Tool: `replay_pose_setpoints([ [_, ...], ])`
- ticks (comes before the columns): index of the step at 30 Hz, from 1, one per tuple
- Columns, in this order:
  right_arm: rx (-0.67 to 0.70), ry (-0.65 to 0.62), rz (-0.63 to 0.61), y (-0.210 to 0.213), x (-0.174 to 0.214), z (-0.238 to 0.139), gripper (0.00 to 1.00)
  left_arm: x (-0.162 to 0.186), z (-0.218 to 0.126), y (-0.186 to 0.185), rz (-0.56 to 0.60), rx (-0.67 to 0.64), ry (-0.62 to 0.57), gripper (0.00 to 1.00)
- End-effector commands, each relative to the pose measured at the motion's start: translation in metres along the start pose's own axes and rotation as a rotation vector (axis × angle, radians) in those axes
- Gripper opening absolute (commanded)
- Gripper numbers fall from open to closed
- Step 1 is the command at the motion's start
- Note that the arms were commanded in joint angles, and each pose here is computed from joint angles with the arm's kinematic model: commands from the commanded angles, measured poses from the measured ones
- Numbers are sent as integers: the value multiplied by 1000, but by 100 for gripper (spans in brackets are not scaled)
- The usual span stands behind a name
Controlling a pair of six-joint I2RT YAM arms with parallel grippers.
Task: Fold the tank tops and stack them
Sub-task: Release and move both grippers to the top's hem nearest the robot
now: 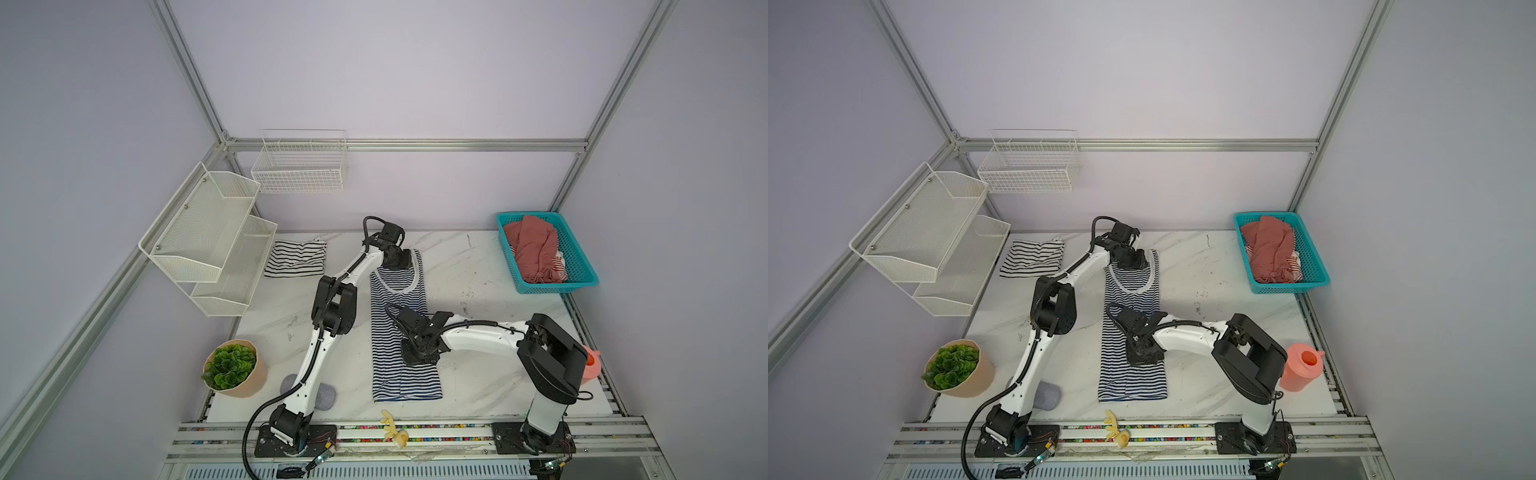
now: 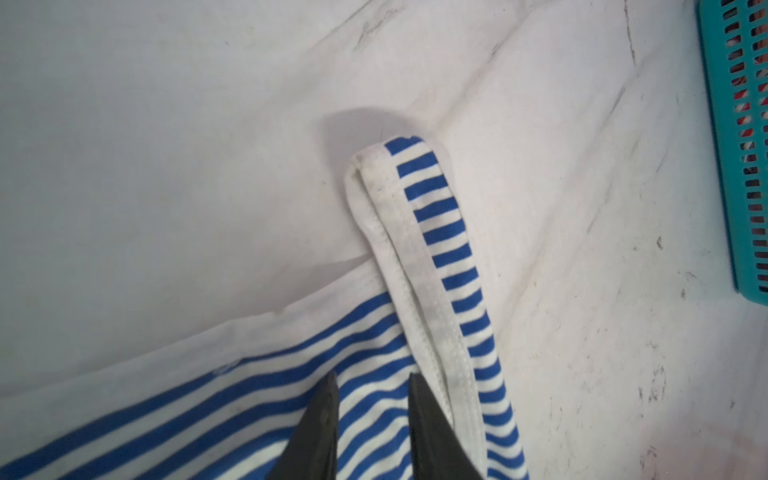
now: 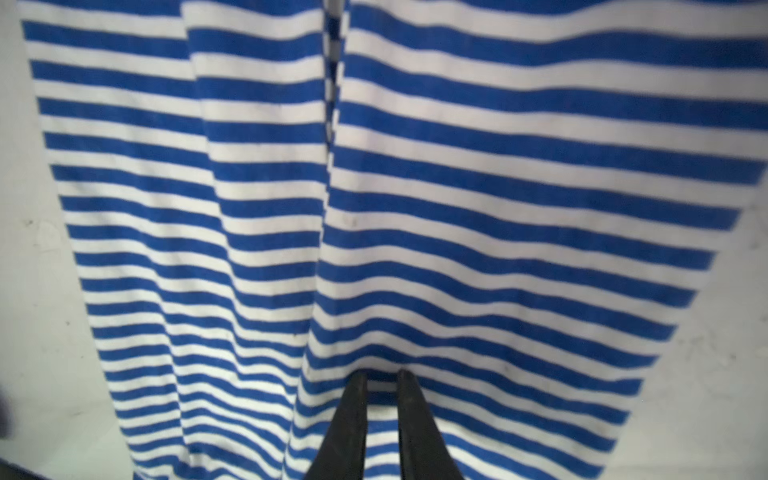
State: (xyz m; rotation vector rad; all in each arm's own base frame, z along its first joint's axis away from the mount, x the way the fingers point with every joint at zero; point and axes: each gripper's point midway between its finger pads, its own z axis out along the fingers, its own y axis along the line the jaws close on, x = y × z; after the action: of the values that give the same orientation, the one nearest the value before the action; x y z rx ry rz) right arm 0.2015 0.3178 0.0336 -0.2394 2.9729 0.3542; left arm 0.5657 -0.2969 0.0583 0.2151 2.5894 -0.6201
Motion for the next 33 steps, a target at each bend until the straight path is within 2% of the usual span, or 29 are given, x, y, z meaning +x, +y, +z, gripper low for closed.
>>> replay_pose_setpoints([
  [1,-44,-51,-36,20,-15,-25,19,-37,-72,-23,52,-11,-122,33],
  [6,-70,-146,-37,32,-36,-60,23,-47,-126,-35,59,-31,-178,38],
  [9,-66,-175,-35,25,-35,-76,27,-28,-158,-19,15,-143,-150,39],
  [10,-59,-180,-33,21,-33,-80,28,-13,-170,-6,-31,-214,-126,38],
  [13,-45,-171,-19,3,-22,-84,32,43,-194,14,-112,-293,-44,38],
  [17,-26,-95,17,-28,6,-76,37,132,-221,23,-198,-284,49,39],
  [21,-1,0,43,-49,37,-60,50,220,-236,16,-235,-239,171,43],
  [23,11,24,29,-55,44,-55,52,248,-245,4,-252,-189,209,46],
  [28,1,57,46,-58,55,-51,57,305,-252,-13,-280,-157,313,61],
  [33,-15,115,59,-60,70,-45,58,349,-241,-23,-264,-186,431,62],
])
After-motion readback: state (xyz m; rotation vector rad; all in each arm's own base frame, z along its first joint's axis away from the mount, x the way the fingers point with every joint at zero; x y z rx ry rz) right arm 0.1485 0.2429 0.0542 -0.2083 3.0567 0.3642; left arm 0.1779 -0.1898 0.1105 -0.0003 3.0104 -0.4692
